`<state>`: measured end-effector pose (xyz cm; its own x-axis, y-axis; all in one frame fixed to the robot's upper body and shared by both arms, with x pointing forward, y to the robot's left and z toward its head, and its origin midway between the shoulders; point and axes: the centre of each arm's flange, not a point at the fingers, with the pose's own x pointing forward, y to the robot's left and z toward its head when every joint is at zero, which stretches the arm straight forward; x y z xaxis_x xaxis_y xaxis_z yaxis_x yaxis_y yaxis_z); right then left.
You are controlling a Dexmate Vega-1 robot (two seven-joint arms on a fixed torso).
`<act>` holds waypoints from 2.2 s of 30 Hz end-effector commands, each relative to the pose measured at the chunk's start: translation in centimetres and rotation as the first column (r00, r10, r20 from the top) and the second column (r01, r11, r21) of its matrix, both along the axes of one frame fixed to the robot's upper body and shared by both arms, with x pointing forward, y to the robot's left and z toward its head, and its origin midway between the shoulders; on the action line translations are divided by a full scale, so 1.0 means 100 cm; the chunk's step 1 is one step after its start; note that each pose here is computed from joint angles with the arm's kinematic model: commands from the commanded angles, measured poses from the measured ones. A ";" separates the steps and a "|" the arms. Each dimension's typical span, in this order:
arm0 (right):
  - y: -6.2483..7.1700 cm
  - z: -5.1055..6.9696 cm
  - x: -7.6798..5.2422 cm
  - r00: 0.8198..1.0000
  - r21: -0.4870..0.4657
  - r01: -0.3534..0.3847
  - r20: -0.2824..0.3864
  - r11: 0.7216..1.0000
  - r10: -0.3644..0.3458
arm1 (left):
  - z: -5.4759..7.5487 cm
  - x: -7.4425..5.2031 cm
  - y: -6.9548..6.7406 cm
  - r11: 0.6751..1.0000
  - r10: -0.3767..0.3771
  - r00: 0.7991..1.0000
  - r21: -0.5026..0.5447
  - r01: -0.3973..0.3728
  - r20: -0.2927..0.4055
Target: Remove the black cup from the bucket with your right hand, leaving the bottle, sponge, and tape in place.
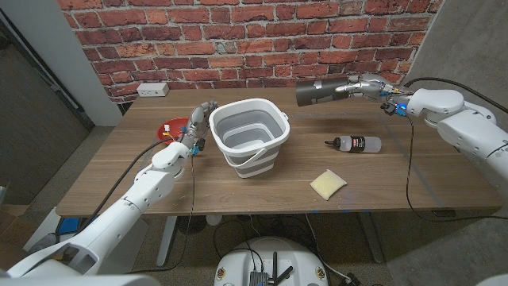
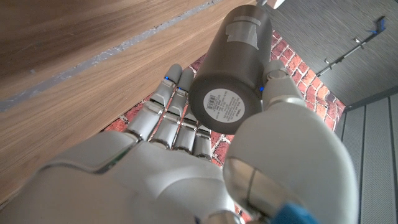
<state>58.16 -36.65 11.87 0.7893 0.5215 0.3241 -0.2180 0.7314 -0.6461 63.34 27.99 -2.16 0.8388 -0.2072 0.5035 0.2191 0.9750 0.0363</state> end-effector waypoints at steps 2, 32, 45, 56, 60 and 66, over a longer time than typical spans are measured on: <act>0.001 0.006 -0.002 0.997 -0.075 0.079 0.012 0.994 -0.079 | -0.005 -0.004 -0.003 1.000 -0.001 1.000 -0.002 0.001 -0.013; 0.030 0.037 -0.016 0.967 -0.342 0.254 0.116 0.905 -0.227 | -0.003 0.003 -0.006 1.000 -0.020 0.999 0.018 0.021 -0.035; 0.041 0.050 -0.013 0.956 -0.461 0.293 0.126 0.837 -0.265 | -0.004 0.005 -0.008 1.000 -0.021 0.999 0.021 0.022 -0.039; 0.057 0.070 -0.018 0.942 -0.577 0.331 0.161 0.747 -0.294 | -0.005 0.003 -0.008 1.000 -0.019 0.999 0.015 0.020 -0.036; 0.062 0.075 -0.016 0.942 -0.617 0.328 0.156 0.716 -0.298 | -0.006 0.004 -0.009 1.000 -0.026 0.999 0.015 0.027 -0.038; 0.071 0.080 -0.012 0.935 -0.663 0.343 0.173 0.665 -0.310 | -0.005 0.006 -0.010 0.999 -0.029 0.999 0.017 0.029 -0.040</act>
